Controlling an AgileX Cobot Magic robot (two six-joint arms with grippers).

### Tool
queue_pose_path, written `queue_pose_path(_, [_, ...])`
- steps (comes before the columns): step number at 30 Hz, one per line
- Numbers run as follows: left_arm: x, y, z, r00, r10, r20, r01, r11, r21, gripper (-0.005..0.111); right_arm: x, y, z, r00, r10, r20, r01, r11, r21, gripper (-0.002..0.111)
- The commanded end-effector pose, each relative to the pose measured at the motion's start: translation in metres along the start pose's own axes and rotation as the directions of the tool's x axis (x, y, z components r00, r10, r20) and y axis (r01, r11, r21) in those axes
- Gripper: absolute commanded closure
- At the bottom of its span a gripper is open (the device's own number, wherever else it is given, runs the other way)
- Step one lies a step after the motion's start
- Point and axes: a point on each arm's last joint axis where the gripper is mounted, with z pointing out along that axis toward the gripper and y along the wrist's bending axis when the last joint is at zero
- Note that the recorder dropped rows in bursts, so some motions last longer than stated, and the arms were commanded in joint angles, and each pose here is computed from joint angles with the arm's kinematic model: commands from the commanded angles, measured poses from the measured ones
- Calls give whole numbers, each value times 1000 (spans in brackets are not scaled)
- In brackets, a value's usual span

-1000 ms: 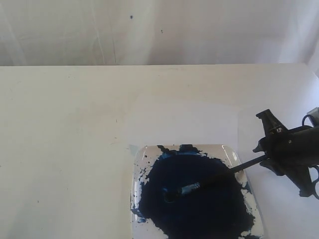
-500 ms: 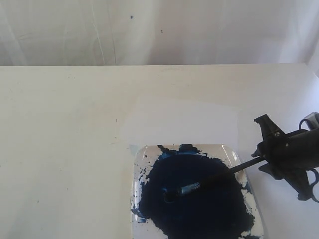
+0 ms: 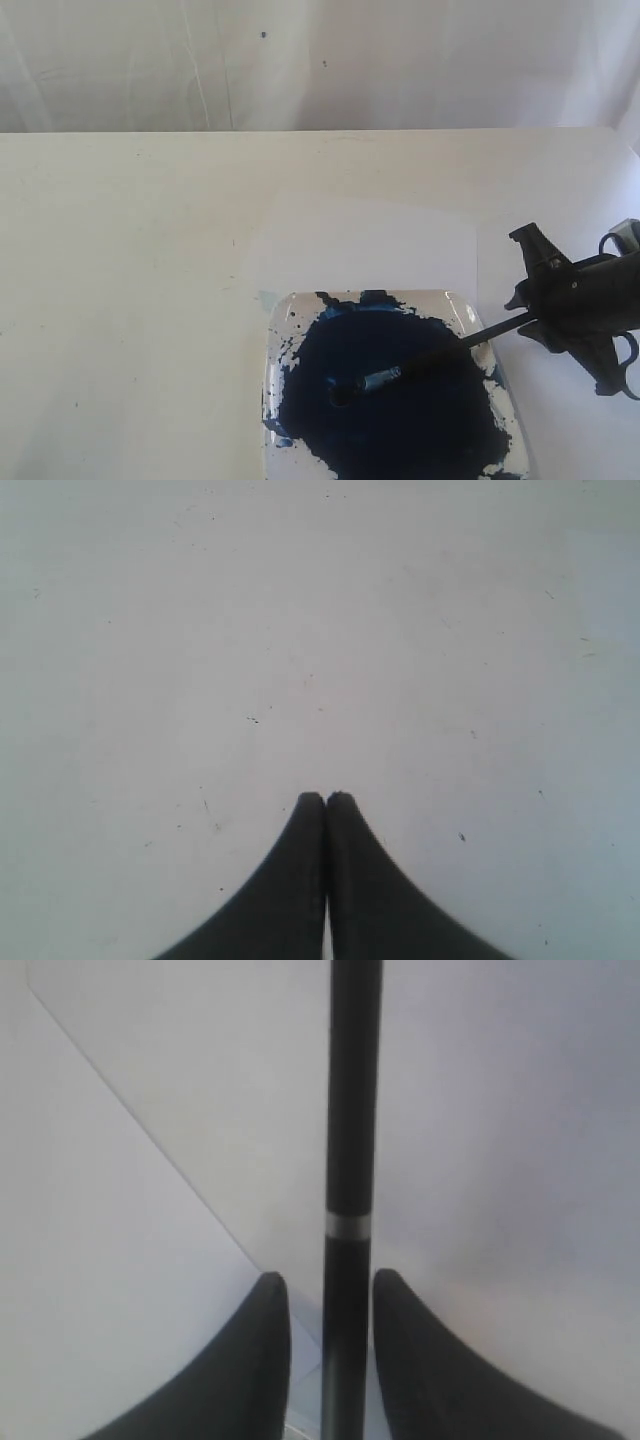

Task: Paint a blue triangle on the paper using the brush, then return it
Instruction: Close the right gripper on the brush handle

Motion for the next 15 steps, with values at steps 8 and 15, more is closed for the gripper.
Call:
queue_pose_path(8, [2, 0, 0, 1000, 0, -3, 0, 1000, 7, 107, 0, 2, 0, 1000, -2, -3, 2, 1000, -5, 96])
queue_pose_path(15, [2, 0, 0, 1000, 0, -3, 0, 1000, 7, 107, 1, 2, 0, 1000, 18, -8, -18, 1000, -8, 104])
